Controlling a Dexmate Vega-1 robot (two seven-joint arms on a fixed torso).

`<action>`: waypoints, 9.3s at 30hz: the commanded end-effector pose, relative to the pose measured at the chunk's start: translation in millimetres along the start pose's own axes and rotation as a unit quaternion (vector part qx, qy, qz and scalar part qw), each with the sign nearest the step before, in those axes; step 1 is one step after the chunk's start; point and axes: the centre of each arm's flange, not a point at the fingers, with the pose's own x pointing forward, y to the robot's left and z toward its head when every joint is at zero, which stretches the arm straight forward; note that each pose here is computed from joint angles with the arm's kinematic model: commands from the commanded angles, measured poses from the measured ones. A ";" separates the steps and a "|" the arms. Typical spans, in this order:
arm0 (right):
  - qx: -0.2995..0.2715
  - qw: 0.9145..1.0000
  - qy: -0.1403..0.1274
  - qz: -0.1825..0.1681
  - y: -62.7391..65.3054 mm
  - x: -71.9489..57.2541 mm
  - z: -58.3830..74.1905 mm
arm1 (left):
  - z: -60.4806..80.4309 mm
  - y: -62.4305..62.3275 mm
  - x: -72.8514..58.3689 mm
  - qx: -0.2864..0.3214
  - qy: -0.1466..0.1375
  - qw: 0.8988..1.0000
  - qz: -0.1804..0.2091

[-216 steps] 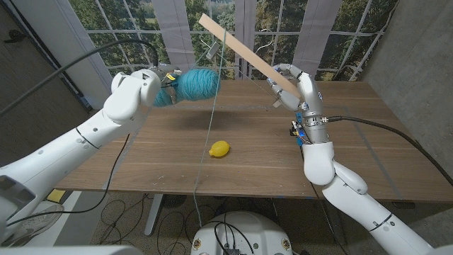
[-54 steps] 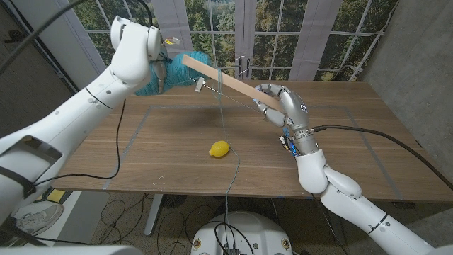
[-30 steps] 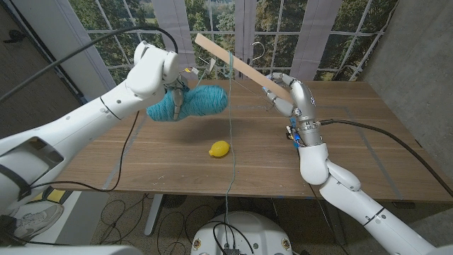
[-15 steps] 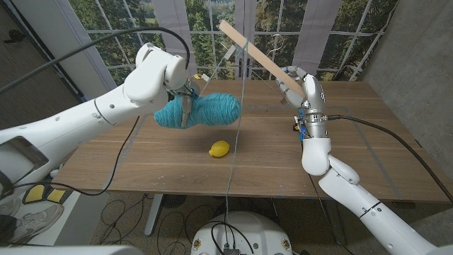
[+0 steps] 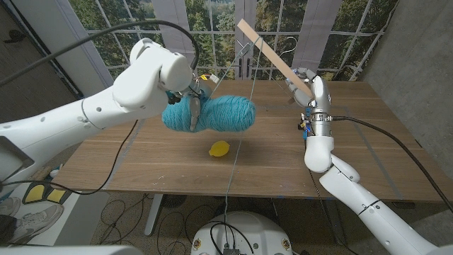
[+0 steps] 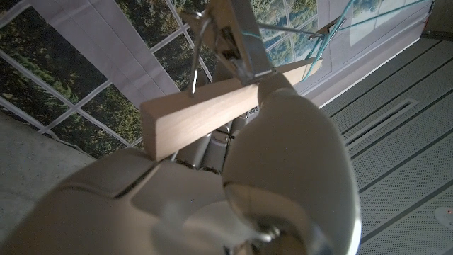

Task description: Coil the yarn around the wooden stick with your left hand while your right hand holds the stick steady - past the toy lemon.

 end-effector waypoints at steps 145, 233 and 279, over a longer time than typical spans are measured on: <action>0.290 0.953 -0.029 0.085 27.8 14.5 10.7 | -138.2 28.6 27.0 -0.172 0.152 0.973 0.022; -0.143 0.952 0.044 0.267 27.2 25.7 4.1 | -85.3 -6.4 -18.1 -0.126 0.099 0.985 0.058; -0.179 0.804 0.145 0.548 75.0 28.2 -11.5 | -88.6 -131.4 124.1 -0.091 0.183 0.979 0.006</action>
